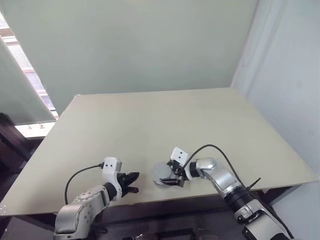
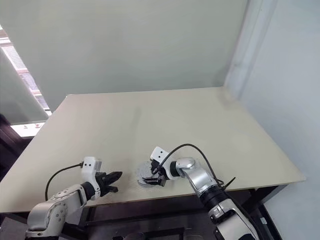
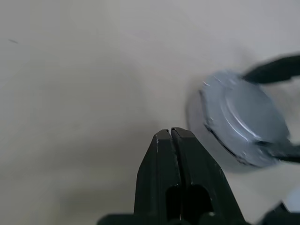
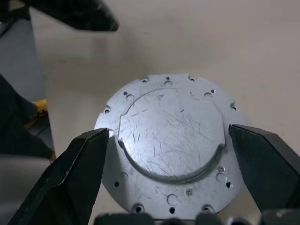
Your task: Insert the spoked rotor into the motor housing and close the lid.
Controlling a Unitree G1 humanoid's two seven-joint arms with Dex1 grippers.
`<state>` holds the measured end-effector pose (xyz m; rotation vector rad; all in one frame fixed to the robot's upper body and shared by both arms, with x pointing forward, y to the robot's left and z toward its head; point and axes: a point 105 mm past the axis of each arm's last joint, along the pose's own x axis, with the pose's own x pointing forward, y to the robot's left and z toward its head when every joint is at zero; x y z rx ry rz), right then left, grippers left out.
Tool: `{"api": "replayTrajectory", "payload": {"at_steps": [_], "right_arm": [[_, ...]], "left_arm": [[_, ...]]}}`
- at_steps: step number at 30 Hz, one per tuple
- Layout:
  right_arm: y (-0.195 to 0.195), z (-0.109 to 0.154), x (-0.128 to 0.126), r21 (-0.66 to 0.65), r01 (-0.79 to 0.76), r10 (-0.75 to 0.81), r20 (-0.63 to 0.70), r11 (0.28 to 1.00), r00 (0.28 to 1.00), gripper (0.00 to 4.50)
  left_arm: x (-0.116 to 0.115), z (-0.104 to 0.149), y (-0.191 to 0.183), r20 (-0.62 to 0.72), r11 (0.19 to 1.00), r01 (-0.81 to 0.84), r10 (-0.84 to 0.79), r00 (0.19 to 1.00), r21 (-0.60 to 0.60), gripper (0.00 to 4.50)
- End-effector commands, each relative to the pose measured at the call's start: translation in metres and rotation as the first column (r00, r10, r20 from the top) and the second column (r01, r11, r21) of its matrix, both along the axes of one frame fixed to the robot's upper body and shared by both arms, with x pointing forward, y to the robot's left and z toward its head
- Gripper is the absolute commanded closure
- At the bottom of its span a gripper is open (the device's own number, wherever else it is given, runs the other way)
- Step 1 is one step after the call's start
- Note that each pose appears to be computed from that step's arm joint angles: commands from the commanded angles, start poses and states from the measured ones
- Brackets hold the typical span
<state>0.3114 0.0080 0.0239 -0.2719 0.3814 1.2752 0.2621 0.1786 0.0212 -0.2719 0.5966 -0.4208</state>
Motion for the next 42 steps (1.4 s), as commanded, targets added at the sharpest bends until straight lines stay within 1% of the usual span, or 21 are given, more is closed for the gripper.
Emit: {"api": "replayTrajectory", "payload": {"at_steps": [1, 2, 5, 16, 26, 35, 42], "right_arm": [[0.004, 0.009, 0.008, 0.003, -0.001, 0.001, 0.042, 1.0, 0.999, 0.19], [0.004, 0.008, 0.008, -0.002, -0.001, 0.001, 0.036, 1.0, 0.999, 0.39], [0.004, 0.008, 0.008, -0.011, -0.009, 0.009, 0.024, 1.0, 1.0, 1.24], [0.002, 0.008, 0.004, -0.089, -0.076, 0.079, 0.034, 0.993, 0.996, 1.25], [0.0, 0.002, 0.005, -0.14, -0.055, 0.058, 0.017, 0.989, 0.998, 1.25], [0.0, -0.002, 0.006, -0.152, -0.016, 0.015, -0.007, 0.988, 1.0, 1.25], [-0.003, -0.007, 0.003, -0.213, -0.045, 0.048, 0.008, 0.976, 0.999, 1.25]], "left_arm": [[0.003, 0.014, -0.01, 0.049, 0.998, 0.055, -0.055, 0.997, 0.001, 4.5], [0.004, 0.014, -0.011, 0.049, 0.998, 0.057, -0.057, 0.997, 0.0, 4.5], [0.005, 0.014, -0.012, 0.049, 0.998, 0.06, -0.06, 0.997, 0.0, 4.5], [0.008, 0.014, -0.014, 0.048, 0.997, 0.078, -0.078, 0.996, 0.004, 4.5], [0.007, 0.011, -0.018, 0.047, 0.996, 0.092, -0.092, 0.995, 0.002, 4.5], [0.007, 0.009, -0.021, 0.043, 0.995, 0.098, -0.097, 0.994, -0.002, 4.5], [0.008, 0.009, -0.023, 0.042, 0.995, 0.103, -0.102, 0.994, -0.002, 4.5]]}}
